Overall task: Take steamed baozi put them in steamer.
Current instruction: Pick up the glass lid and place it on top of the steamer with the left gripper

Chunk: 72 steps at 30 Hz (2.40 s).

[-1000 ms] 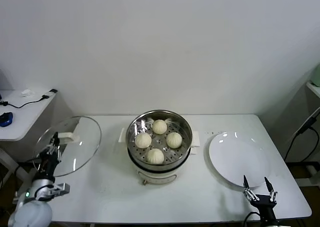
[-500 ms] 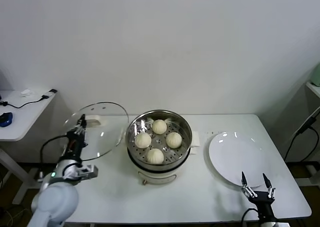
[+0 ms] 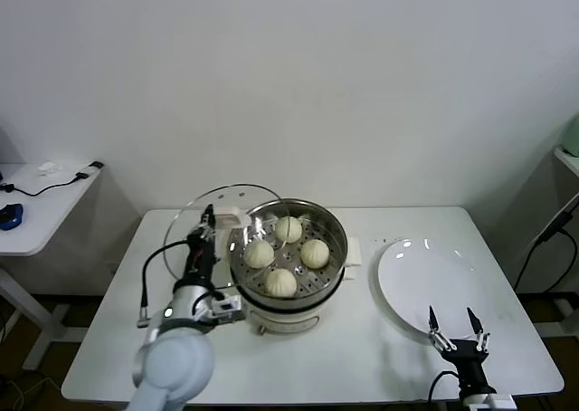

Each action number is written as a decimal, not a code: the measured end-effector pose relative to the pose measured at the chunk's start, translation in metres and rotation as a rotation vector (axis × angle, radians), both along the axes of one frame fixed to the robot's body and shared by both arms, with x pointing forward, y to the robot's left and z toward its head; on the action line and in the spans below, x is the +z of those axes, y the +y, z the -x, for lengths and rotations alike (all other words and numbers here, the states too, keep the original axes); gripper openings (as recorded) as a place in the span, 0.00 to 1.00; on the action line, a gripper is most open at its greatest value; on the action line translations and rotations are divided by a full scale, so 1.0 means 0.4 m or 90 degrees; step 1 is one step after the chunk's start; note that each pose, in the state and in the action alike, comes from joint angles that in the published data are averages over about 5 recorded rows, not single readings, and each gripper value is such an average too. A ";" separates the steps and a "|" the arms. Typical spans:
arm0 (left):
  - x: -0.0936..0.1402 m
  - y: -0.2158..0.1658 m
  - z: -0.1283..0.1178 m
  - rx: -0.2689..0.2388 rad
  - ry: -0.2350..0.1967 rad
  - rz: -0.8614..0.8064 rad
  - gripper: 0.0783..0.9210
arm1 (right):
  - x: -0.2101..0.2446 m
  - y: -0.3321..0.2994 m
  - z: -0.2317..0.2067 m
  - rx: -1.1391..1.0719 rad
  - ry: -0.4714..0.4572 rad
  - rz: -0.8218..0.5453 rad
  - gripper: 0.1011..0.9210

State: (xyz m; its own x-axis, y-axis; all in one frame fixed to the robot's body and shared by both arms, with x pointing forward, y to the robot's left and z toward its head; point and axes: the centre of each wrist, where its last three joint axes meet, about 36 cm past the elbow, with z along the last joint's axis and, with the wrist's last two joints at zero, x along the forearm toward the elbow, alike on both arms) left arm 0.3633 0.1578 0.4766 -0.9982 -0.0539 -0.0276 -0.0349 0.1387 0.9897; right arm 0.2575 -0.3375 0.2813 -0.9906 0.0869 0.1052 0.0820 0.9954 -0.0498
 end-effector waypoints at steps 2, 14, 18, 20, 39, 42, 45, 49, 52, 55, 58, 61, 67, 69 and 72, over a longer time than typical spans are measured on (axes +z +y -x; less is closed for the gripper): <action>-0.004 -0.032 -0.004 -0.005 -0.002 0.001 0.06 | 0.001 -0.002 0.001 0.000 0.002 0.002 0.88; -0.042 -0.191 -0.028 -0.029 0.005 -0.010 0.06 | 0.014 -0.021 0.000 0.008 0.003 0.015 0.88; -0.059 -0.231 -0.031 -0.032 0.012 -0.017 0.06 | 0.016 -0.024 -0.002 0.008 0.003 0.015 0.88; -0.069 -0.246 -0.033 -0.032 0.016 -0.021 0.06 | 0.017 -0.026 -0.003 0.008 0.003 0.015 0.88; -0.132 -0.329 -0.049 -0.009 0.021 -0.048 0.06 | 0.015 -0.039 -0.002 0.006 0.003 0.011 0.88; -0.140 -0.329 -0.054 0.000 0.019 -0.054 0.06 | 0.015 -0.041 0.000 0.007 0.003 0.013 0.88; -0.146 -0.328 -0.055 0.006 0.019 -0.059 0.06 | 0.015 -0.042 0.000 0.007 0.002 0.013 0.88; -0.154 -0.333 -0.051 0.007 0.024 -0.061 0.06 | 0.015 -0.041 -0.002 0.009 0.001 0.012 0.88; -0.158 -0.339 -0.049 0.006 0.025 -0.061 0.06 | 0.014 -0.038 -0.003 0.010 0.001 0.011 0.88; -0.162 -0.341 -0.053 0.008 0.023 -0.065 0.06 | 0.012 -0.036 -0.004 0.010 0.000 0.010 0.88; -0.167 -0.339 -0.058 0.011 0.022 -0.070 0.06 | 0.010 -0.036 -0.003 0.010 0.000 0.011 0.88; -0.170 -0.337 -0.060 0.013 0.023 -0.073 0.06 | 0.009 -0.038 -0.002 0.010 0.000 0.012 0.88; -0.172 -0.335 -0.057 0.011 0.024 -0.075 0.08 | 0.009 -0.039 -0.004 0.012 -0.001 0.013 0.88; -0.169 -0.336 -0.055 0.009 0.023 -0.074 0.13 | 0.010 -0.037 -0.006 0.013 -0.002 0.013 0.88; -0.163 -0.338 -0.052 0.005 0.022 -0.070 0.25 | 0.013 -0.034 -0.009 0.017 -0.002 0.012 0.88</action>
State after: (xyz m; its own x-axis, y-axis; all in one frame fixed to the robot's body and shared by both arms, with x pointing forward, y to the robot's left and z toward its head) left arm 0.3842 0.0226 0.4113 -0.9982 -0.0599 0.0011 -0.0006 0.0289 0.9996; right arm 0.2610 -0.3513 0.2863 -0.9930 0.0625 0.1002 0.0558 0.9961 -0.0689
